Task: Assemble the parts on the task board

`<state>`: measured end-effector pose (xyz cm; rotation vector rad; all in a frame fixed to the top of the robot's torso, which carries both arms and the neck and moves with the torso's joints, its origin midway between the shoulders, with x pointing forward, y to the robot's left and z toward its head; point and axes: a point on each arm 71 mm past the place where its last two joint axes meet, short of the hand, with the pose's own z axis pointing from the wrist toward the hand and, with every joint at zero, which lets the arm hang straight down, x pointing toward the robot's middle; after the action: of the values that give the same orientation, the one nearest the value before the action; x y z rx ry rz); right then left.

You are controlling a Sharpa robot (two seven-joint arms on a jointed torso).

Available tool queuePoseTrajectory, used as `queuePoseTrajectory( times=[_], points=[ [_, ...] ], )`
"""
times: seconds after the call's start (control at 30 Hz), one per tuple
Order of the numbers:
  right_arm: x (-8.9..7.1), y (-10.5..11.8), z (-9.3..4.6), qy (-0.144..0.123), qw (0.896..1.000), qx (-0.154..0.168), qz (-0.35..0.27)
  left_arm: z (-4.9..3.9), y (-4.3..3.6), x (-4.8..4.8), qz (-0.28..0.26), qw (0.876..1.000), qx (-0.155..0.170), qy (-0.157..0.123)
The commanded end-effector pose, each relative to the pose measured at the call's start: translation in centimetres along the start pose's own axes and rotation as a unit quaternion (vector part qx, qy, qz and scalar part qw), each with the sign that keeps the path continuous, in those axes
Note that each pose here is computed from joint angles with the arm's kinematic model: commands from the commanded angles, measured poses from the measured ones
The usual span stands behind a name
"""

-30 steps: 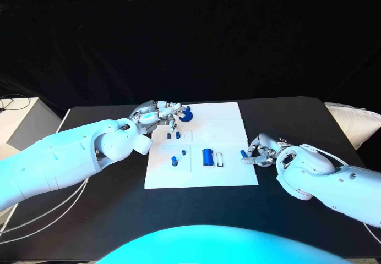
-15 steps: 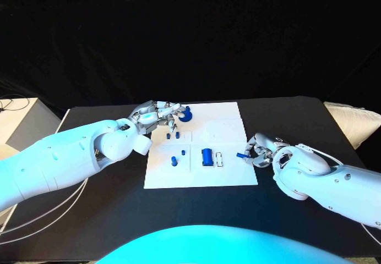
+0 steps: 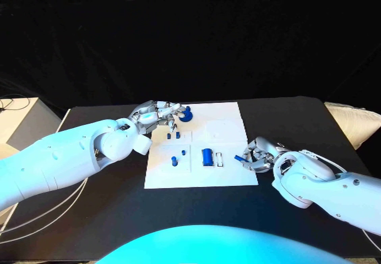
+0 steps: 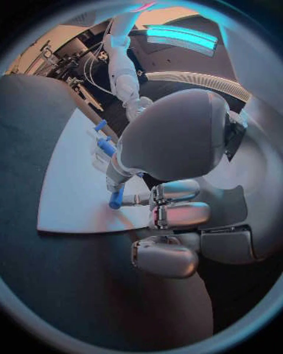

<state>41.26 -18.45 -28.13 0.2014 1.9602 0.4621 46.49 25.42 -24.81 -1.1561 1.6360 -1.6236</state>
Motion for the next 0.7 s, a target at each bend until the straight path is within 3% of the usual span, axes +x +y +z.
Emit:
queuePoseTrajectory(
  times=[0.03, 0.7],
  points=[
    [-0.1, 0.7, -0.3, 0.001, 0.999, -0.004, 0.041, 0.02, -0.07, 0.27, -0.002, 1.0, 0.003, 0.01],
    [1.2, 3.4, 1.2, 0.028, 0.998, 0.003, 0.063, 0.14, 0.0, 0.37, -0.003, 1.0, 0.002, 0.013]
  ],
)
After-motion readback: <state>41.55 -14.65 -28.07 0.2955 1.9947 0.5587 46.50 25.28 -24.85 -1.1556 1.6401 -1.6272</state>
